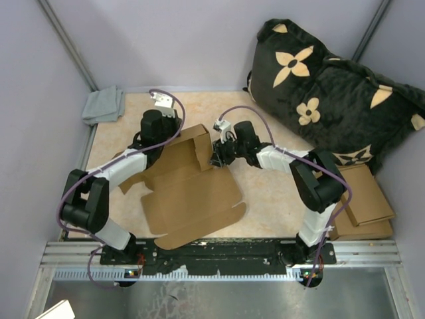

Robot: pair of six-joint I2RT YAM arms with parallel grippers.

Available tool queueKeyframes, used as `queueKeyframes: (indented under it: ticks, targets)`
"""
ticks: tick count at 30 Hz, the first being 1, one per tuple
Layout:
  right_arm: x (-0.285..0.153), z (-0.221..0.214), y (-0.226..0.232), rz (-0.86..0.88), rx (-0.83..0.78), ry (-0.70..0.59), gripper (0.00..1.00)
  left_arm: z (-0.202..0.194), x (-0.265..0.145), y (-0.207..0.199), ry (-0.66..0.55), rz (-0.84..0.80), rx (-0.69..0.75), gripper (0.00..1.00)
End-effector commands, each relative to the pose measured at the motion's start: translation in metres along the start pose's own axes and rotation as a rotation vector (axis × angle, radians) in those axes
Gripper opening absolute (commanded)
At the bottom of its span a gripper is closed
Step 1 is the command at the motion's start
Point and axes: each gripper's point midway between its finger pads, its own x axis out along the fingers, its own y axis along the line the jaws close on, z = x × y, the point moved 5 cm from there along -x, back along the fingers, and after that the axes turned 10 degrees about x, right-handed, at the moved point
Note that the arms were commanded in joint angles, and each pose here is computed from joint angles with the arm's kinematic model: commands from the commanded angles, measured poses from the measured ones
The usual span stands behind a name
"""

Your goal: Fold the paper box

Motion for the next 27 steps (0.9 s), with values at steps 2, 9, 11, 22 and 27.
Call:
queueKeyframes:
  ticks: [2, 9, 11, 22, 27]
  targets:
    - [-0.008, 0.018, 0.027, -0.023, -0.087, -0.123, 0.43, -0.007, -0.012, -0.006, 0.014, -0.041, 0.000, 0.21]
    - [0.021, 0.025, 0.021, -0.048, -0.090, -0.188, 0.43, -0.012, -0.021, -0.010, 0.010, -0.065, -0.002, 0.20]
    - [0.029, 0.028, 0.017, -0.079, -0.079, -0.180, 0.43, -0.010, -0.022, -0.010, 0.002, -0.066, -0.010, 0.20]
    - [0.024, 0.030, 0.022, -0.173, -0.104, -0.259, 0.50, -0.007, -0.028, -0.009, -0.004, -0.062, -0.017, 0.19]
    - [0.025, 0.023, 0.025, -0.138, -0.096, -0.264, 0.75, -0.008, -0.027, -0.010, 0.006, -0.066, -0.025, 0.18]
